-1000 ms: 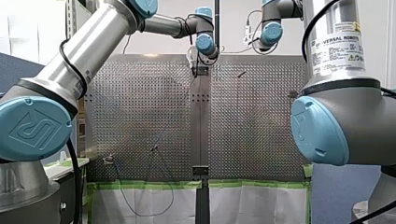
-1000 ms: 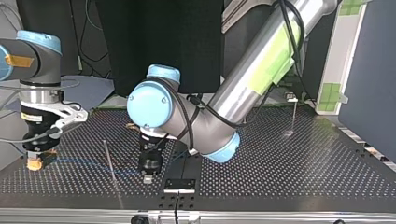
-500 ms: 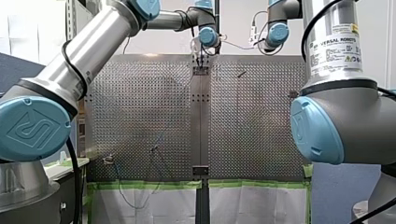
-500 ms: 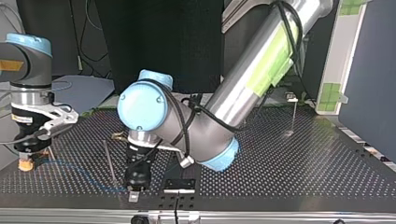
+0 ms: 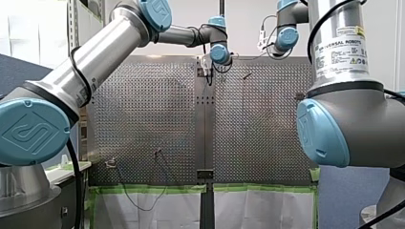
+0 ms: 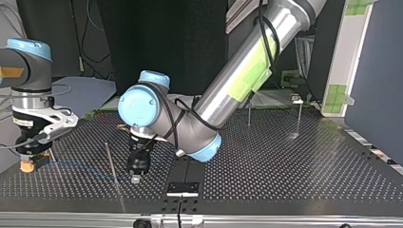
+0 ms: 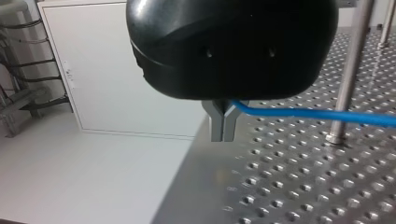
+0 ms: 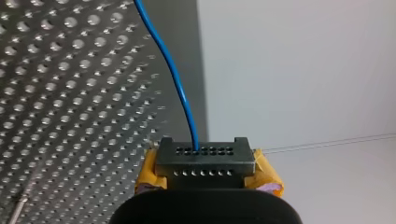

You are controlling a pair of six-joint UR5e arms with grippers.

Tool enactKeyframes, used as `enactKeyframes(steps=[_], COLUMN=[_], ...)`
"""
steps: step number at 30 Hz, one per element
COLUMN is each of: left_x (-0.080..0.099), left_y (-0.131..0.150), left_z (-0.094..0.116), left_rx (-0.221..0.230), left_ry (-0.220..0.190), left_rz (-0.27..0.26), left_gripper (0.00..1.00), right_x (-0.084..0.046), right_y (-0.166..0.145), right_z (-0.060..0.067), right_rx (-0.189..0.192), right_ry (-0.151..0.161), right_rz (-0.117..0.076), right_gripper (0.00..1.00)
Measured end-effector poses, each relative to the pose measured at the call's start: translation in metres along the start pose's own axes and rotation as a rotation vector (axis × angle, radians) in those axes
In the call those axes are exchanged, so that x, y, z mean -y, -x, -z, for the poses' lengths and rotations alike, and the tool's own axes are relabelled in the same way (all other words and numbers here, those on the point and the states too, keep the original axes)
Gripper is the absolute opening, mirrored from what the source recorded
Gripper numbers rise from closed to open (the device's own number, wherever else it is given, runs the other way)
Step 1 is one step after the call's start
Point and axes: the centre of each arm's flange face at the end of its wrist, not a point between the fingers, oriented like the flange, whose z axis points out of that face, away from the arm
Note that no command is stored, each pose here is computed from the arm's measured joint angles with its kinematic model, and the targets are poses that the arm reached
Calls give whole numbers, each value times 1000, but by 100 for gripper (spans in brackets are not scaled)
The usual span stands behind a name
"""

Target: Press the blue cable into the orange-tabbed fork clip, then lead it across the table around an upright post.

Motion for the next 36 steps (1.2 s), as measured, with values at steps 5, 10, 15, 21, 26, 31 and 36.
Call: enactKeyframes(steps=[5, 10, 15, 21, 26, 31, 36], left_x=[-4, -6, -7, -11, -14, -16, -18], left_y=[-19, -32, -34, -33, -41, -65, -96], left_z=[0, 1, 1, -3, -6, -10, -16], left_rx=[-3, -10, -10, -1, -6, -30, -52], left_ry=[-5, -7, -7, -4, -6, -14, -17], left_rz=[0, -2, -3, 0, -3, -12, -17], left_gripper=[0, 0, 0, 0, 0, 0, 0], right_x=[-4, -8, -7, -6, -8, -10, -15], right_y=[16, 37, 47, 59, 80, 100, 108], right_z=[-8, -17, -25, -35, -47, -55, -60], right_rx=[23, 50, 43, 31, 26, 44, 41], right_ry=[2, 0, -23, -60, -68, -69, -65], right_rz=[-3, -12, -37, -50, -57, -56, -55], right_gripper=[0, 0, 0, 0, 0, 0, 0])
